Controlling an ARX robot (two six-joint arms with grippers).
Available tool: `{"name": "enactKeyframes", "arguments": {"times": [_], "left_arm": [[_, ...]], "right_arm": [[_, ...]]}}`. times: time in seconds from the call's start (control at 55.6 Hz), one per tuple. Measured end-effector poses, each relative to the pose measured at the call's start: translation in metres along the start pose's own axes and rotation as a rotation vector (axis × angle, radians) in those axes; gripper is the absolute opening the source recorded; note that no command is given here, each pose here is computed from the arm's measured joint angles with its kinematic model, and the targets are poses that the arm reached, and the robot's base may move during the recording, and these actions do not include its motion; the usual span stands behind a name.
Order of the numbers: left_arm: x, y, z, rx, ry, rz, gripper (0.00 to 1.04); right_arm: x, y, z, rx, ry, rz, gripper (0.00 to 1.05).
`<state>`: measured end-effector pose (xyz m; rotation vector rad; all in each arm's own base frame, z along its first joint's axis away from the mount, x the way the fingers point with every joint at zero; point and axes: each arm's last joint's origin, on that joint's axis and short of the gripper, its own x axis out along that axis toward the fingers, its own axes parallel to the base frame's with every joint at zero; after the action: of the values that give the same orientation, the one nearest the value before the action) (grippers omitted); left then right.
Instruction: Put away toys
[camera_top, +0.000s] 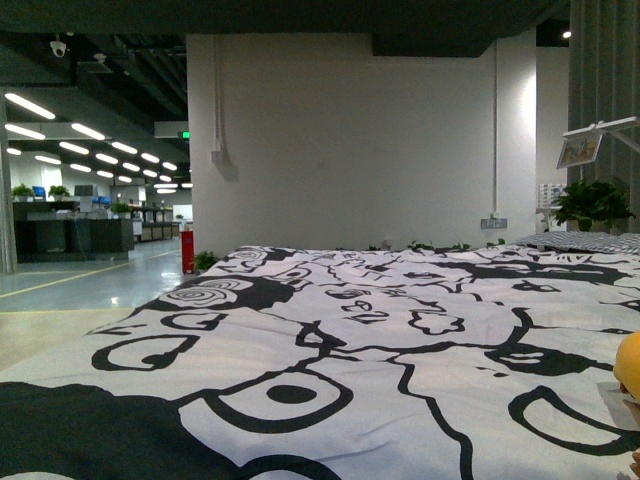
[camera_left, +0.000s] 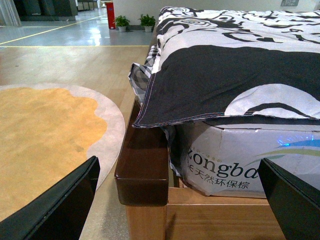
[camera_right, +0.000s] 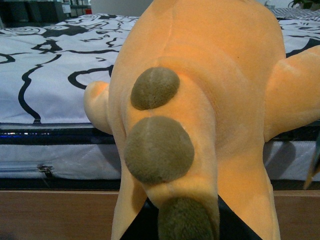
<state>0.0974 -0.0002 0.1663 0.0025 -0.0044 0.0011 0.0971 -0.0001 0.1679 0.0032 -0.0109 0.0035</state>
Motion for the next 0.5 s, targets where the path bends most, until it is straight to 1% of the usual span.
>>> {"name": "enactKeyframes", "arguments": {"times": [0.503], "left_arm": [[0.0000,0.0000,0.0000,0.000,0.000,0.000,0.98]], "right_arm": [[0.0000,0.0000,0.0001,0.000,-0.001,0.000,0.06]]}}
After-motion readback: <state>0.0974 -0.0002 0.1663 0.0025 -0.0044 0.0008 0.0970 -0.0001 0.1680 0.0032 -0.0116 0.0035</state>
